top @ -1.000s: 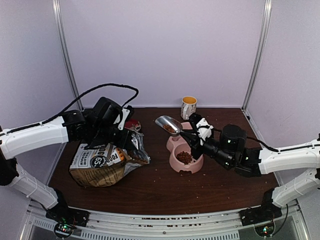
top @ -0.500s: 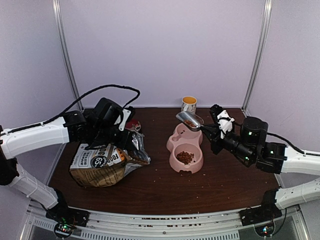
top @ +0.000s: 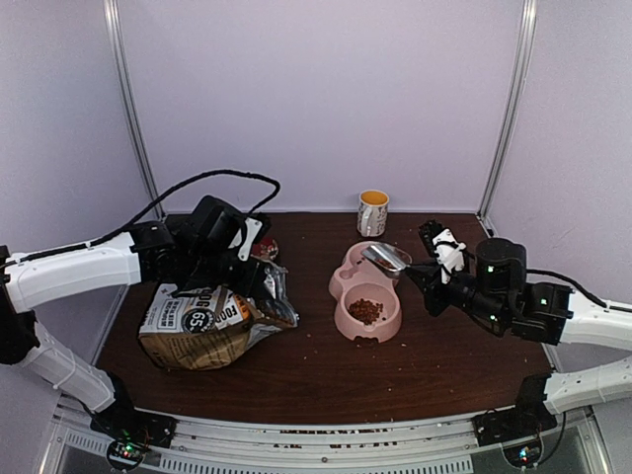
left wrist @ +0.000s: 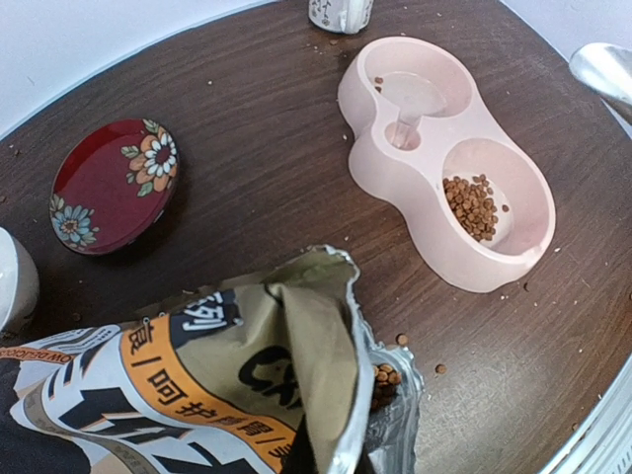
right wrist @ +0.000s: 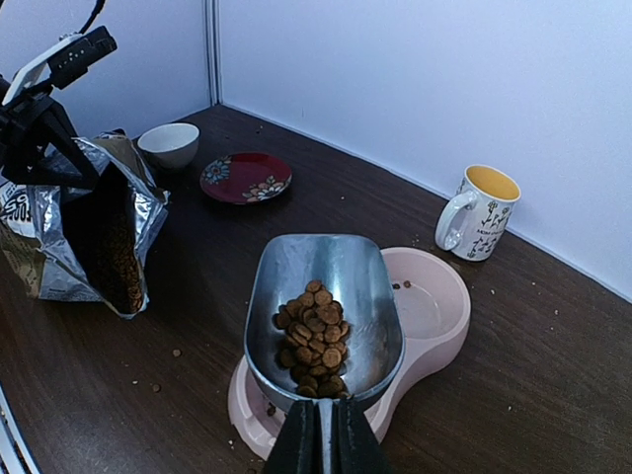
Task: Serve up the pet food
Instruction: Place the pet food in the pet food bowl.
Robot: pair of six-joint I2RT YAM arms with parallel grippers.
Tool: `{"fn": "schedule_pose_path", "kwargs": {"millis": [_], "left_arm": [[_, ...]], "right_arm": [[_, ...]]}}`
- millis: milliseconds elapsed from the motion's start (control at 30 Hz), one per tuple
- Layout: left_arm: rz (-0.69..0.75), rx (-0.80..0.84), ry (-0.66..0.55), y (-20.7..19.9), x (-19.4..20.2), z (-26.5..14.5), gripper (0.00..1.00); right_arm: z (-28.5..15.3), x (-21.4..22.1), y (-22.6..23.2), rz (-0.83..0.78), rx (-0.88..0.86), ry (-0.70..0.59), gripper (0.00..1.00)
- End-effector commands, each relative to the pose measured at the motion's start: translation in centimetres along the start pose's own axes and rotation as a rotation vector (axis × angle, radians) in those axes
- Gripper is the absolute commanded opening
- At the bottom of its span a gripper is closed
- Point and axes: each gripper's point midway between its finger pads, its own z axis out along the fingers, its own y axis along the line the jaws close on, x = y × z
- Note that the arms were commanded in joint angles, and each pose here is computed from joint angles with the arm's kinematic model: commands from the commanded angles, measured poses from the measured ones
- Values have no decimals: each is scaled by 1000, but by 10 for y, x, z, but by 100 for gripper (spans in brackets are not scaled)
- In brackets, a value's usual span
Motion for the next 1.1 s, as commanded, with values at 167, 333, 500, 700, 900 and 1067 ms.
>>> {"fn": "schedule_pose_path", "kwargs": {"millis": [167,333,500,700,900,1067], "left_arm": [[-24,80,-190,-17,-47,-15,0],[-23,85,-197,-18,-49,-14,0],[-10,99,-199,-22,-53,-11,0],[-6,116,-187,-26,-51,-4,0],[-14,114,-177,-25,-47,-3,0],[-21,111,-170,-24,-43,-4,0]], "right_arm": [[-6,20,5,58,-40,85,0],[-5,29,5,81,-35,122,0],[-6,32,7,83,-42,177,0],[-9,39,5,79,-32,235,0],[-5,43,6,67,-26,296,0],[-2,43,6,54,-27,332,0]]}}
